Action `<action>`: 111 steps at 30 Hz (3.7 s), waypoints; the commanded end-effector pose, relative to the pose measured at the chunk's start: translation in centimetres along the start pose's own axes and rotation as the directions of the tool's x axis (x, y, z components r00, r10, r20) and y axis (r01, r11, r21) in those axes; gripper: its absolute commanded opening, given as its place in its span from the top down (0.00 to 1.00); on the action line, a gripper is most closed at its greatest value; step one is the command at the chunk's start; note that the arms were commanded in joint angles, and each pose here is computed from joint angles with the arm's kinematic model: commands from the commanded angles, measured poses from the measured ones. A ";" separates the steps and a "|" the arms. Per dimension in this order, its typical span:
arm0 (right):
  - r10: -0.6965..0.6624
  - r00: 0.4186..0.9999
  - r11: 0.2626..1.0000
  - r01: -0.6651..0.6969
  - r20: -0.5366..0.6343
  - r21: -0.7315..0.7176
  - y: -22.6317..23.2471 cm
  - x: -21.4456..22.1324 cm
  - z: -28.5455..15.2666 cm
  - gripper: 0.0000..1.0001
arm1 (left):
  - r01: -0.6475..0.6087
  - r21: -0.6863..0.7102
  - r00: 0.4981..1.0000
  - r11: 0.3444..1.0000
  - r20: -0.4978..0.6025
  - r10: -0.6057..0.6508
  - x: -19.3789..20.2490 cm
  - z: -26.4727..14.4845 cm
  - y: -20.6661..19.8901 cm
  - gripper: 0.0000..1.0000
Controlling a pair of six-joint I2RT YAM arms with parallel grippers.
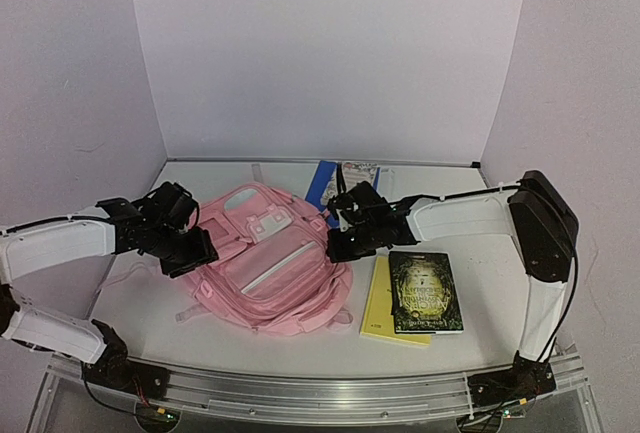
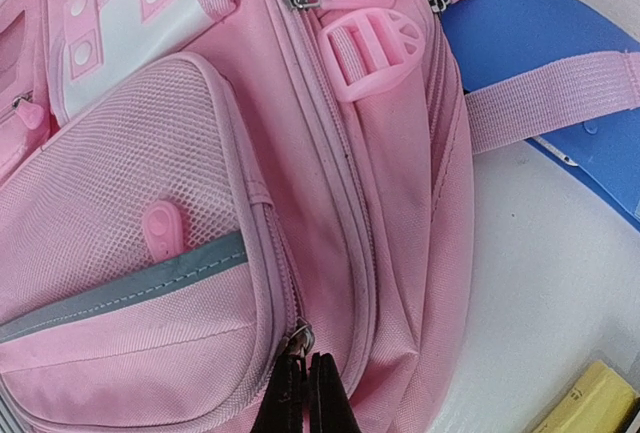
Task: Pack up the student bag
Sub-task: Zip the student bag at the center of the board.
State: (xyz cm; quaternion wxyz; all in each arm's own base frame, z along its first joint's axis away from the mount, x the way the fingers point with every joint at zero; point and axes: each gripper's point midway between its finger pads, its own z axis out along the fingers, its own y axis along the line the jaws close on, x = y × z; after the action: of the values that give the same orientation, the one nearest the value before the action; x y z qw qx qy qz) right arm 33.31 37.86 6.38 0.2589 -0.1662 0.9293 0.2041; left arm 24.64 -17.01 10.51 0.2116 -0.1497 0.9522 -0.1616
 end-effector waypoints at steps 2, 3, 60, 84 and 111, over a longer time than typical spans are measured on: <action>0.012 0.999 1.000 -0.011 0.052 -0.014 0.1 -1.3 -1.0 1.00 | 0.103 -0.009 0.990 0.995 -0.095 -0.104 2.5 1.4 2.6 0.37; 0.010 0.999 1.000 -0.010 0.051 -0.018 0.2 -1.3 -1.0 1.00 | 0.106 0.015 0.988 0.994 -0.110 -0.104 2.9 1.8 2.4 0.37; 0.084 0.996 0.931 -0.075 0.009 -0.356 8.6 3.5 -3.5 1.00 | -0.935 0.142 0.354 0.325 0.364 0.861 9.4 2.6 -15.5 0.43; 0.131 0.985 0.963 -0.100 0.109 -0.248 5.9 1.8 -4.5 1.00 | -0.933 0.010 0.344 0.360 0.319 0.883 8.9 6.3 -14.0 0.91; 0.017 0.966 0.984 0.029 0.257 -0.176 1.6 -7.4 -6.3 0.95 | -0.827 0.034 0.538 0.562 0.341 0.771 7.4 2.3 -10.3 1.00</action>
State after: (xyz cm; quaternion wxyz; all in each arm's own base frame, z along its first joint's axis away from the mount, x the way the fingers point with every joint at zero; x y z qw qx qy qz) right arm 29.95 40.81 10.91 0.2699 -0.2013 0.8806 0.3335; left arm 21.54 -33.12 10.34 0.4322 0.3486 0.8165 -0.1583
